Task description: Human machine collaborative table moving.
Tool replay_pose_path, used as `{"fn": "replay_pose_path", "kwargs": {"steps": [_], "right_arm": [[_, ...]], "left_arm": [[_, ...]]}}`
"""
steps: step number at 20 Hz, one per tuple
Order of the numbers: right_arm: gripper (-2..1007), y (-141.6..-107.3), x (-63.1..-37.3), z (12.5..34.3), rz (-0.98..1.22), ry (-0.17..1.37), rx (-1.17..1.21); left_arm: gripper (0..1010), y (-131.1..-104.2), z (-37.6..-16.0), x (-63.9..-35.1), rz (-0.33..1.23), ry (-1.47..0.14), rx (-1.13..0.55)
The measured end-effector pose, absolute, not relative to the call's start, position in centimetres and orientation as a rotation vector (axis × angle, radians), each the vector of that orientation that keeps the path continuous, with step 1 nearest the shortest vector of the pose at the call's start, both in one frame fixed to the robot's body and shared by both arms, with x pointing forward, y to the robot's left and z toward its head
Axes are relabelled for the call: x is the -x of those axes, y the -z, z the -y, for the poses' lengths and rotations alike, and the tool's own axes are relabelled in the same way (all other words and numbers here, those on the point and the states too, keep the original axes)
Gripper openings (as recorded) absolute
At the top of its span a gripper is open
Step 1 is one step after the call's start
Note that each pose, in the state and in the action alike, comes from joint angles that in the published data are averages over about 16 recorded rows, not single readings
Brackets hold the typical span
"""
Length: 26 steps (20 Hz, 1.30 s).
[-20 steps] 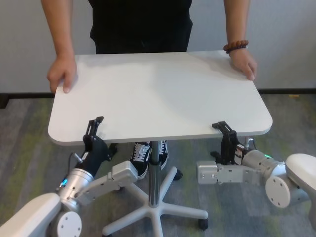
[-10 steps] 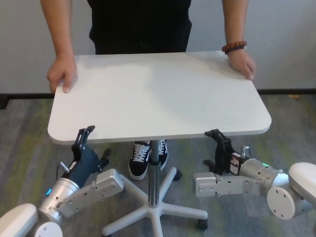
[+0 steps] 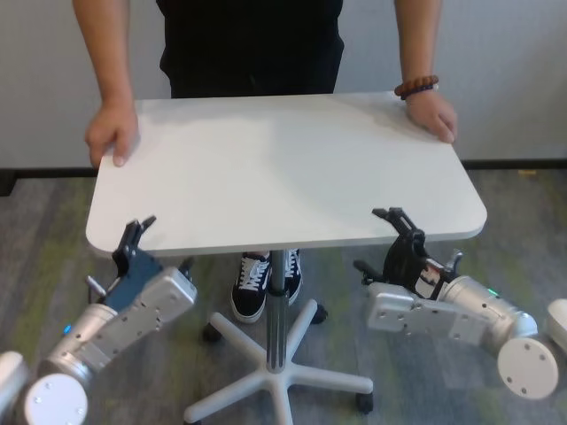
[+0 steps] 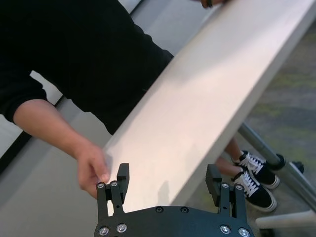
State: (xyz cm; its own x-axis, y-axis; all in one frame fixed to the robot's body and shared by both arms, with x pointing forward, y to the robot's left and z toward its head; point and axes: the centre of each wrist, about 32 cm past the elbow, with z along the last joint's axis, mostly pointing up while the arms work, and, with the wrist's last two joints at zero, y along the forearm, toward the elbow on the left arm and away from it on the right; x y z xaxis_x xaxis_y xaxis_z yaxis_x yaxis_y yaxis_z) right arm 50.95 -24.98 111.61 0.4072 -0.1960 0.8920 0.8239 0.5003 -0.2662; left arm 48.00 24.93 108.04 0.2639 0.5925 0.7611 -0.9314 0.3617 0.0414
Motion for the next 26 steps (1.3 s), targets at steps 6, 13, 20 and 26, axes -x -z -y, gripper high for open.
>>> {"fn": "replay_pose_path", "kwargs": {"steps": [6, 13, 20, 26], "right_arm": [[1000, -111.6, -50.7, 25.4, 0.854, 0.833, 0.606], [1000, -111.8, -50.7, 25.2, 0.793, 0.896, 0.469], [1000, -112.5, -51.0, 24.7, 0.785, 0.929, 0.418], [1000, -113.3, -51.0, 24.2, 0.800, 0.939, 0.412]], "left_arm": [[1004, -110.5, -25.6, -47.7, 0.632, -1.096, -0.483], [1004, -112.7, -25.7, -47.0, 0.547, -1.119, -0.401], [1004, -114.2, -25.1, -46.4, 0.495, -1.170, -0.325], [1004, -115.1, -24.7, -46.2, 0.482, -1.202, -0.273]]}}
